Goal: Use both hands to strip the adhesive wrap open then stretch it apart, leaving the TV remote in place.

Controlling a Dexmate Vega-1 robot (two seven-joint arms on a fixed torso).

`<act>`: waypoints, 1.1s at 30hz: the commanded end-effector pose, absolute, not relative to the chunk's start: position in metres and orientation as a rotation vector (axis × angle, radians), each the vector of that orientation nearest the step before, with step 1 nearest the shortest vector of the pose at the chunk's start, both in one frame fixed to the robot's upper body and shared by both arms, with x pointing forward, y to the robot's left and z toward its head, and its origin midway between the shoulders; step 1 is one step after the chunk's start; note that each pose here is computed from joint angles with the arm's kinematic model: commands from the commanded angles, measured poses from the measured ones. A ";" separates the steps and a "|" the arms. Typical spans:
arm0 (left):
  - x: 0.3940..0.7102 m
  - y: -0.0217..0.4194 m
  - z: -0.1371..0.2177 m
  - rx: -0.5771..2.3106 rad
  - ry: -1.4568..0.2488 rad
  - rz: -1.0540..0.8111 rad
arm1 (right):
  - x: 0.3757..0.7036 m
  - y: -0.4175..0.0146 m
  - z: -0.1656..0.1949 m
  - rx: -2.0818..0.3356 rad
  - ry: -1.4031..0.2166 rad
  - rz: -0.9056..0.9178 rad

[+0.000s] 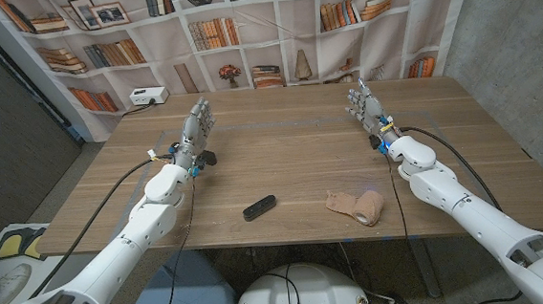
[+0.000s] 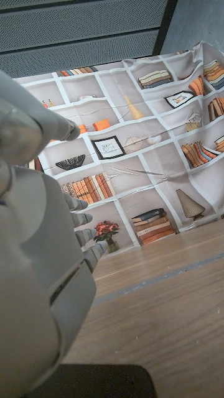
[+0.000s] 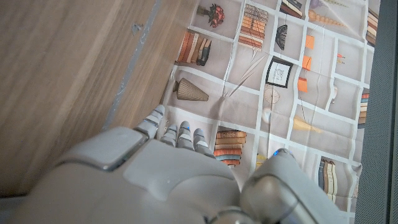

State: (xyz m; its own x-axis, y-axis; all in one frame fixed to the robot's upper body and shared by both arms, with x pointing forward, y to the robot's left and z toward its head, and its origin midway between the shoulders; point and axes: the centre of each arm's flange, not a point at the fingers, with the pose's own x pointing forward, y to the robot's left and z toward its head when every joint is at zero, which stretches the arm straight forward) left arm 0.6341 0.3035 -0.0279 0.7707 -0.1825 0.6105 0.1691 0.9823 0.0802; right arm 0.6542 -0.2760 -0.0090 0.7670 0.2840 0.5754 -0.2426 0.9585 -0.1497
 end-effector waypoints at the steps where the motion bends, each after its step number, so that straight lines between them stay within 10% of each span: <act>1: 0.633 0.289 -0.028 0.035 -0.666 -0.207 | 0.646 -0.286 -0.002 -0.129 -0.668 0.321; 33: 0.626 0.273 -0.032 0.060 -0.646 -0.187 | 0.647 -0.308 0.015 -0.336 -0.697 0.334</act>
State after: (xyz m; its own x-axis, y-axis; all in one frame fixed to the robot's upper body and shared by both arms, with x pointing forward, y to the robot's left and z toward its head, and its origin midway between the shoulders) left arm 0.6253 0.2817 -0.0319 0.7746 -0.1958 0.6013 0.1632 0.9806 0.1090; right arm 0.6420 -0.2978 0.0042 0.7304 0.3776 0.5692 -0.2080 0.9167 -0.3412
